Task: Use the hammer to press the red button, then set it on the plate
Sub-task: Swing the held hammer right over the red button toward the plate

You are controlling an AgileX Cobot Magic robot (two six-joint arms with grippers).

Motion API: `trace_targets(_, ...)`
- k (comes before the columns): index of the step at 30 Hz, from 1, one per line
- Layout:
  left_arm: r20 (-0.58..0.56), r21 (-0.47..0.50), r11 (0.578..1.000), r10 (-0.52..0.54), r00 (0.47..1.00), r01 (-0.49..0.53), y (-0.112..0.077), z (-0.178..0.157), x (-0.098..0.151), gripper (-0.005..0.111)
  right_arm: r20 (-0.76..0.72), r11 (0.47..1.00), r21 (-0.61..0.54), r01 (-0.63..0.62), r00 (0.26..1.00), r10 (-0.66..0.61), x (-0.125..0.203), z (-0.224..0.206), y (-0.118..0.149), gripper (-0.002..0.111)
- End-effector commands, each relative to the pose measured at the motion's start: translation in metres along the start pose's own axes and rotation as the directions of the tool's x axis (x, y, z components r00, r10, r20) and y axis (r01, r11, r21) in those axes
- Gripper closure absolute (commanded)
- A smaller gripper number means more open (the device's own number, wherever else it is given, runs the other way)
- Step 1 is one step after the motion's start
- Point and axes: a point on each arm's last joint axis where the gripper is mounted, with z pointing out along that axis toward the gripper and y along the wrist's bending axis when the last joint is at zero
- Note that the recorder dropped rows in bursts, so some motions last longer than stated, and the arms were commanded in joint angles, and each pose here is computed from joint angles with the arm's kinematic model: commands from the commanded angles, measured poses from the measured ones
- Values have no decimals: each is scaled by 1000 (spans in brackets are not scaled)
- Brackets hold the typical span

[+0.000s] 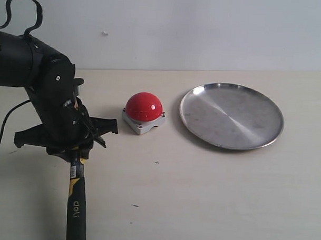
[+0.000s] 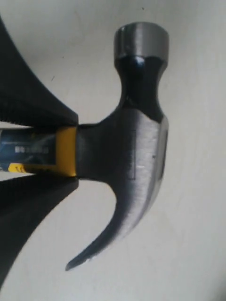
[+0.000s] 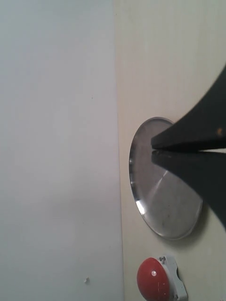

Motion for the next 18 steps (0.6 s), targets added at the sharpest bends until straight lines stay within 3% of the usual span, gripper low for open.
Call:
trace_targets(1, 42, 67, 998, 16, 999, -19, -6, -9, -2, 107, 8, 1000, 7, 1, 1000, -2, 1, 0, 0, 108)
trace_targets(7, 65, 227, 971, 58, 996, -71, -18, -26, -1, 107, 8, 1000, 7, 1, 1000, -2, 1, 0, 0, 108)
trace_targets(18, 128, 385, 910, 111, 986, -152, -26, -68, -1, 107, 8, 1000, 7, 1, 1000, -2, 1, 0, 0, 108)
